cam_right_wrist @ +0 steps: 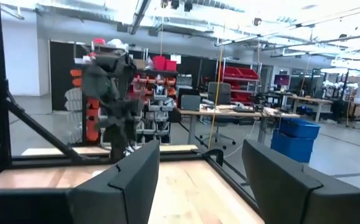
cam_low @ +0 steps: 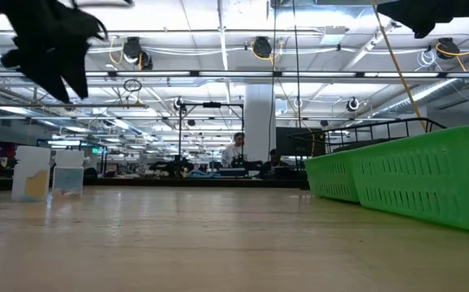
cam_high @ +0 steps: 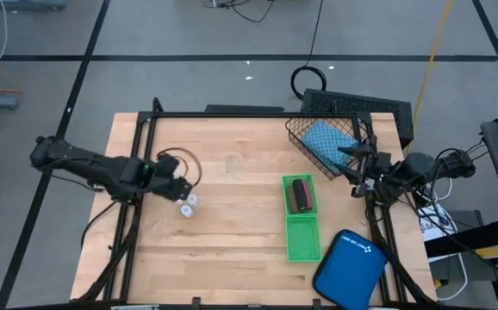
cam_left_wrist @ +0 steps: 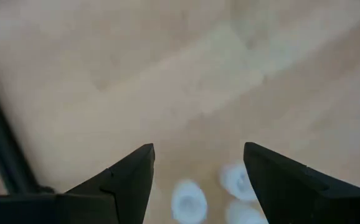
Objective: Pick & Place Medicine items
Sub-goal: Put the bottom transparent pill bottle into the bottom green basket
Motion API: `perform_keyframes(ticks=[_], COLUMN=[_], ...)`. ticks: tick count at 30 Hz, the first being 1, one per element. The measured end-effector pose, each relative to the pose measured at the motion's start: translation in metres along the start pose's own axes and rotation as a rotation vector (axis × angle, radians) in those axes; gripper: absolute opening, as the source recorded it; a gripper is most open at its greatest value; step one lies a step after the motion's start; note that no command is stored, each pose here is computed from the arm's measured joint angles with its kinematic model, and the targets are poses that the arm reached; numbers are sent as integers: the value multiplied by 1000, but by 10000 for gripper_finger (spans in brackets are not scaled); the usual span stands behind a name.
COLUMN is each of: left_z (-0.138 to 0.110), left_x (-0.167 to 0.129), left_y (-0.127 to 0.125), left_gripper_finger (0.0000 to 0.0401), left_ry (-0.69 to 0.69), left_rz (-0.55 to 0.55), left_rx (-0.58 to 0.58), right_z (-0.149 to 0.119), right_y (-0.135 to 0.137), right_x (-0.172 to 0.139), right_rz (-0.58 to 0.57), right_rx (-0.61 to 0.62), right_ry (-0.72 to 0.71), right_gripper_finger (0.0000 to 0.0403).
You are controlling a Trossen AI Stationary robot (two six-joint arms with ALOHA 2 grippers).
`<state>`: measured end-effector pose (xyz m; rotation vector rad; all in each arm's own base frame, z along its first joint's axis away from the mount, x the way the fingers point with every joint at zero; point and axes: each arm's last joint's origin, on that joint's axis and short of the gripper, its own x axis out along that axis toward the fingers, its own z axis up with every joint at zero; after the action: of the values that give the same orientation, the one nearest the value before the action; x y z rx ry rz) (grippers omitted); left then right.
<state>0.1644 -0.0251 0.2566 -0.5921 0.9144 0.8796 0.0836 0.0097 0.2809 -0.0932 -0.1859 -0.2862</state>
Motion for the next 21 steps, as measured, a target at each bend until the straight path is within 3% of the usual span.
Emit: perform_keyframes(ticks=[3,7,13,17,21], left_z=[-13,-34,-79,-96,-113], left_x=[-17,-29,-5,-9,-5], left_y=[11,18,24,13,10], left_gripper_finger=[255,255,255,255,255], left_ry=[-168,-280,-134,-118,-21], left_rz=[32,-63,-52,-69,18], left_rx=[-16,-27,-84,-127,-194], right_z=[-1,1,1,1,1], right_y=[0,0,0,0,0], right_x=[0,0,0,0,0], right_rz=[5,-1,-4,-7,-9], right_rx=[9,-8,-25,-37,-56], right_ry=[7,-10,-9,-10,-11], right_gripper_finger=[216,218,221,216,216])
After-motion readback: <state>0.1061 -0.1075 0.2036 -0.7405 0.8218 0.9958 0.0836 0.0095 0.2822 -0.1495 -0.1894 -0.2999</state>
